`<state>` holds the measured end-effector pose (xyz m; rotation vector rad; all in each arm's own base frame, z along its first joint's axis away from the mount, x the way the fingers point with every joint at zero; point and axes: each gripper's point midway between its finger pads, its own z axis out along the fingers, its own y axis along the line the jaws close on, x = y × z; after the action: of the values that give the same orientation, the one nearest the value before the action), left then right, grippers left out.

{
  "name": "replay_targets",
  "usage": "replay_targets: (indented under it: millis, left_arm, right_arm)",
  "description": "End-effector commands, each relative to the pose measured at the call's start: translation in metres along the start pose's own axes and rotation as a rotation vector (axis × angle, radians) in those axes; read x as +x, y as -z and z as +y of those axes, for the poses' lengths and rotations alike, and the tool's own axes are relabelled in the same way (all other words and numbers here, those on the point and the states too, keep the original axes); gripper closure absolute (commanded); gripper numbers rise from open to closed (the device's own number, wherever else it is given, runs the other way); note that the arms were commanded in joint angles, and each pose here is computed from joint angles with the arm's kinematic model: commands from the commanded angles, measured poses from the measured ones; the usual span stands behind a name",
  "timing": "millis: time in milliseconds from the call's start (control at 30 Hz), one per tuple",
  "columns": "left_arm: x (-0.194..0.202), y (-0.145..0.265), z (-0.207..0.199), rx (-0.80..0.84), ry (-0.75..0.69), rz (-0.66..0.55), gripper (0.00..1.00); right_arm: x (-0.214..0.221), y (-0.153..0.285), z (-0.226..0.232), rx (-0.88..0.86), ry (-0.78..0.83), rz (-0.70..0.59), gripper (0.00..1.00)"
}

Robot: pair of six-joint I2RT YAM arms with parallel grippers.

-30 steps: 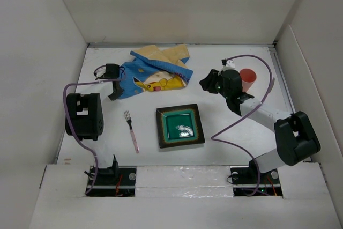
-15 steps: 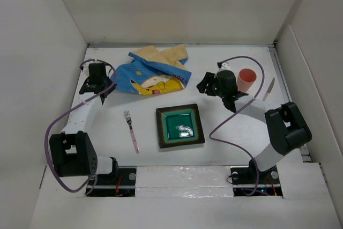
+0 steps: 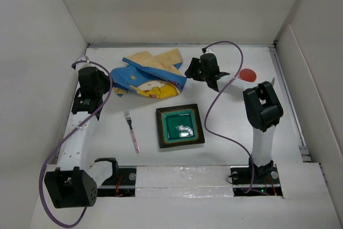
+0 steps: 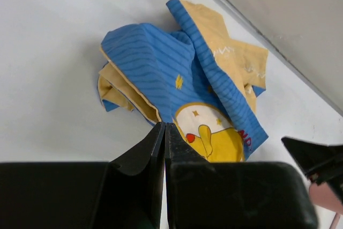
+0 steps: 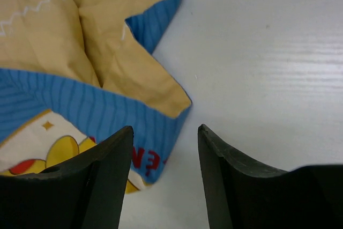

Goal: Set the dinner table for one person

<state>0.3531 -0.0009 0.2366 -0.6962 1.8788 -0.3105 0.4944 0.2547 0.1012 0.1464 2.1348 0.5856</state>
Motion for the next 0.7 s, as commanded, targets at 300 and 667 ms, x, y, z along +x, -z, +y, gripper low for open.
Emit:
replay_targets:
  millis: [300,667]
  left_arm:
    - [0.008,0.003,-0.022,0.13,0.001,0.044,1.0]
    - [0.012,-0.001,-0.024,0.14,0.004,0.062,1.0]
  right_arm:
    - [0.012,-0.013,0.004,0.02,-0.019,0.048,0.46]
    - [0.035,-0.027,0.005,-0.034,-0.029,0.102,0.57]
